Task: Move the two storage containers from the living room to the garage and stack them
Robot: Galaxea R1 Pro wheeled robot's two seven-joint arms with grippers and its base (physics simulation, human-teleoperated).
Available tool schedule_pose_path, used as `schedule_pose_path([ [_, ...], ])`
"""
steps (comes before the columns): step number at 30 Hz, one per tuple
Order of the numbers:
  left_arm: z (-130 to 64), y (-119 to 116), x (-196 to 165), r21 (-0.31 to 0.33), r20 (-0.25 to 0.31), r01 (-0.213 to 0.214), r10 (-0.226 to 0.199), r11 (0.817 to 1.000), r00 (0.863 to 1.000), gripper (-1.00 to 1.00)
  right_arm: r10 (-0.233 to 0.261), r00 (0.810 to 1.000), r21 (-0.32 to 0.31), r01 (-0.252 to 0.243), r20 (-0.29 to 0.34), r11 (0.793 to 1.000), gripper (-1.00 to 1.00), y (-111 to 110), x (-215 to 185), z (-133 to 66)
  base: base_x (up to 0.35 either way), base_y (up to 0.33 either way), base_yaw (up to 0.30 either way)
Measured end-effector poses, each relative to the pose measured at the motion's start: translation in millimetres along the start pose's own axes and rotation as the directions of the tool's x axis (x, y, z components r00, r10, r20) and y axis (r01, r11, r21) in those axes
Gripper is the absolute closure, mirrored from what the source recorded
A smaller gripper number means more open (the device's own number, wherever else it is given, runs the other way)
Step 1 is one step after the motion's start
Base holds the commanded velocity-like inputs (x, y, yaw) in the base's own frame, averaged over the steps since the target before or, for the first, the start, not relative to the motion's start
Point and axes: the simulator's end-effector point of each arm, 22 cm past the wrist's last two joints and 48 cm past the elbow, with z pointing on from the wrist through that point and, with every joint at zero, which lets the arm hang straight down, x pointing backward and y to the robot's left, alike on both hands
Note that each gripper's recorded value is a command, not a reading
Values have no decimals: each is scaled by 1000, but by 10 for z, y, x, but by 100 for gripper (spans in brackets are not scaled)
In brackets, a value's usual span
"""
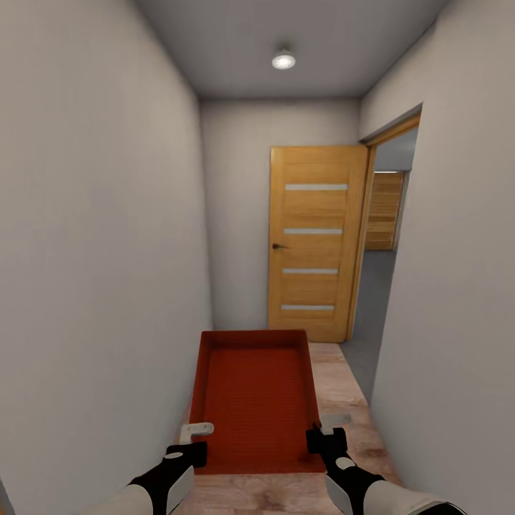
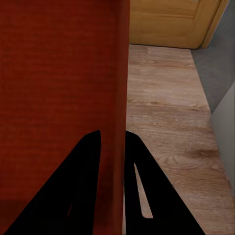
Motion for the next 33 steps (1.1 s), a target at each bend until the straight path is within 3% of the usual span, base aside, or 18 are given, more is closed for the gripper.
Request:
schedule_pose_path([
  [33, 1, 2, 6, 0, -2, 0, 0, 1000, 1000, 100, 0, 1000, 0, 0, -2, 1000, 100, 3, 4, -1, 323, 0, 0],
])
